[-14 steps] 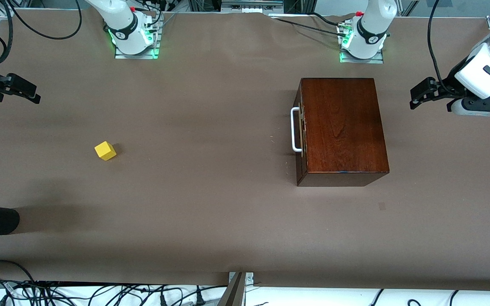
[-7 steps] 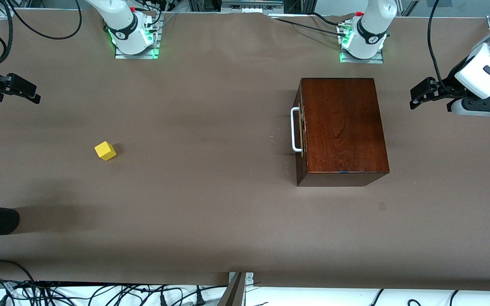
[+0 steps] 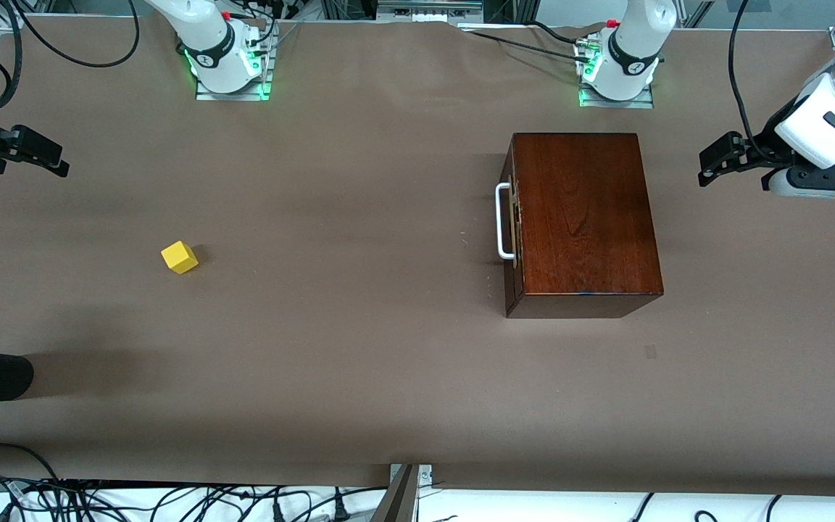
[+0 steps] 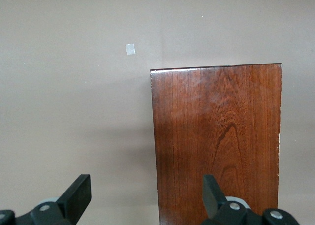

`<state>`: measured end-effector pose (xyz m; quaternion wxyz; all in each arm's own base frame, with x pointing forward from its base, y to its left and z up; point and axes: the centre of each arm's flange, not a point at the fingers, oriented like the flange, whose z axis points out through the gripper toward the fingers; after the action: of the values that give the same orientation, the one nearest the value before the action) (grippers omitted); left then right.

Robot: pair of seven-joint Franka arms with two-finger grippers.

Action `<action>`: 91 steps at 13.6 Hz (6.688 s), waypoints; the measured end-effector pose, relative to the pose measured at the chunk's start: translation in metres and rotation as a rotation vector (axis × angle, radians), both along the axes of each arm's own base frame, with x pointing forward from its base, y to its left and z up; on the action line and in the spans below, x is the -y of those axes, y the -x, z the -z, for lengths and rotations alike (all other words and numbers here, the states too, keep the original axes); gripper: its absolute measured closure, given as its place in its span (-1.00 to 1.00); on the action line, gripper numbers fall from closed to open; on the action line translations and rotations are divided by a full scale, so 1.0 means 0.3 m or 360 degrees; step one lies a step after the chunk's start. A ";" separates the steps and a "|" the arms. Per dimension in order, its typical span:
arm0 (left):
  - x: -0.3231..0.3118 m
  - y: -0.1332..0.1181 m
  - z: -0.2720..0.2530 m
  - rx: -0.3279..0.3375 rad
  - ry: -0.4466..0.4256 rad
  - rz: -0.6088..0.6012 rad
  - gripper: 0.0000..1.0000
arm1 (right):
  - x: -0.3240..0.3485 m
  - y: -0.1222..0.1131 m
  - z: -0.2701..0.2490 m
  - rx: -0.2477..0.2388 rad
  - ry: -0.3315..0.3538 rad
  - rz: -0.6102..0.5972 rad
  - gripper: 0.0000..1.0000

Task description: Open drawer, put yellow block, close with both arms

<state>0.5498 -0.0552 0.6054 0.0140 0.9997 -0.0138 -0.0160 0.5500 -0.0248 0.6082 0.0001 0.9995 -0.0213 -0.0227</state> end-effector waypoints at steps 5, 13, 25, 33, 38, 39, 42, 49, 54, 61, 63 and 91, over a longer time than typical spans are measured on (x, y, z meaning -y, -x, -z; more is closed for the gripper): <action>0.000 0.000 0.000 0.0000 0.0000 0.0000 -1.00 | 0.000 0.000 0.000 0.0000 0.0000 0.0001 -1.00; -0.004 0.000 0.000 0.0000 0.0000 -0.0003 -1.00 | 0.000 0.000 0.000 0.0000 0.0000 0.0001 -1.00; 0.001 0.000 -0.011 0.0011 0.0001 0.0001 -1.00 | 0.000 0.000 0.000 0.0000 0.0000 0.0002 -1.00; 0.063 0.006 -0.014 0.0015 0.0001 0.0050 -1.00 | 0.001 0.000 0.000 0.0000 0.0000 0.0003 -1.00; 0.291 0.025 -0.013 0.0021 -0.0017 0.0049 -1.00 | 0.002 0.000 0.000 0.0000 0.0000 0.0005 -1.00; 0.372 0.034 0.002 0.0016 -0.0038 0.0051 -1.00 | 0.002 0.000 0.000 0.0000 0.0000 0.0005 -1.00; 0.638 0.057 0.068 0.0000 -0.0096 0.0054 -1.00 | 0.003 0.000 0.000 0.0000 0.0000 0.0006 -1.00; 1.111 0.151 0.384 -0.0082 -0.0277 -0.0016 -1.00 | 0.003 0.000 -0.001 0.0001 0.0000 0.0006 -1.00; 1.294 0.197 0.636 -0.0045 -0.0322 -0.0011 -1.00 | 0.003 0.000 -0.001 0.0001 0.0000 0.0006 -1.00; 1.272 0.243 0.957 0.0064 -0.0420 0.0061 -1.00 | 0.002 -0.006 0.011 -0.0012 0.0001 0.0006 -1.00; 1.256 0.260 1.001 0.0073 -0.0465 0.0093 -1.00 | 0.001 -0.019 0.043 -0.0039 0.0004 0.0008 -1.00; 1.408 0.272 1.079 0.0106 -0.0287 -0.0159 -1.00 | 0.001 -0.031 1.077 -0.0032 0.0014 -0.0816 -1.00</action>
<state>0.4681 -0.4777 0.2816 -0.0757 0.9963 0.0371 0.0167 0.5592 -0.0251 0.2852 0.0105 0.9720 0.2327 -0.0318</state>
